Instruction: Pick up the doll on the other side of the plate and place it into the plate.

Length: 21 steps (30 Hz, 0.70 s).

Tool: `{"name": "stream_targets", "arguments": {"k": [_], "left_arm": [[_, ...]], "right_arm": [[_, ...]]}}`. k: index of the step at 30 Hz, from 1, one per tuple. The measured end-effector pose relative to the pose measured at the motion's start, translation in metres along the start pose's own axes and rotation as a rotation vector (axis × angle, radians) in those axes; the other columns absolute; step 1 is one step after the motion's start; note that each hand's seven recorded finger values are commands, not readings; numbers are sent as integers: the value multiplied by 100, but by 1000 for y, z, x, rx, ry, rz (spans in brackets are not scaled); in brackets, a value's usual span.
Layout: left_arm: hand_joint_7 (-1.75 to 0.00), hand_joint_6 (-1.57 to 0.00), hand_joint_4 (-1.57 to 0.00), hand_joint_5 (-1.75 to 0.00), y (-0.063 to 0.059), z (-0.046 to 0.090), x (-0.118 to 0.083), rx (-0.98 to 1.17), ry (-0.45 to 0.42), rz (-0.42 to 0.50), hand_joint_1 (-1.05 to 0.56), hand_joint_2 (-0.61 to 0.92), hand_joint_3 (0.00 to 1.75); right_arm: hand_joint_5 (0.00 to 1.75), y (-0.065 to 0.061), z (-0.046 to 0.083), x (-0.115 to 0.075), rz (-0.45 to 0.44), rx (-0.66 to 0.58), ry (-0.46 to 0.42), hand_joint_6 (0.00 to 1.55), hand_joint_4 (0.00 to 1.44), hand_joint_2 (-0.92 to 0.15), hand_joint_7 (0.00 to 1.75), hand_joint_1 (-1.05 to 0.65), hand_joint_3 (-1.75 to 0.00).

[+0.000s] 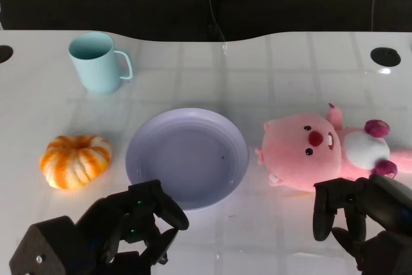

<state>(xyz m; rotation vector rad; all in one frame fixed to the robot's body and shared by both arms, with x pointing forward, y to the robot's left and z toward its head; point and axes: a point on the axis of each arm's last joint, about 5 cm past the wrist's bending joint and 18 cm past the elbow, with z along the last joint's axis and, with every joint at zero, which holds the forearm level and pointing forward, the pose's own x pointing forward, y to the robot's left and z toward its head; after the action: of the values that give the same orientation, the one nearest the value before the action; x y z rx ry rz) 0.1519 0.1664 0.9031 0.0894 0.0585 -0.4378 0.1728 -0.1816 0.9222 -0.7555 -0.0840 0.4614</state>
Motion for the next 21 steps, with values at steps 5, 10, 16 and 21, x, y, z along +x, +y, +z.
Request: {"name": "stream_targets", "arguments": {"k": [5,10,16,21], "left_arm": [[-141,-62,-61,-175,0,1,1,3,-6,0,-24,71,87],[-141,-62,-60,-175,1,1,1,4,-9,-1,-24,72,87],[-142,-63,-61,-175,1,1,1,5,-9,-1,-25,71,88],[-142,-63,-62,-175,1,1,2,5,-10,0,-24,71,88]], "right_arm": [[173,0,0,0,0,0,0,82,84,-39,137,5,-125],[173,0,0,0,0,0,0,82,84,-38,138,4,-126],[173,0,0,0,0,1,3,81,84,-38,137,5,-126],[174,0,0,1,0,2,5,80,82,-40,134,4,-124]]}}
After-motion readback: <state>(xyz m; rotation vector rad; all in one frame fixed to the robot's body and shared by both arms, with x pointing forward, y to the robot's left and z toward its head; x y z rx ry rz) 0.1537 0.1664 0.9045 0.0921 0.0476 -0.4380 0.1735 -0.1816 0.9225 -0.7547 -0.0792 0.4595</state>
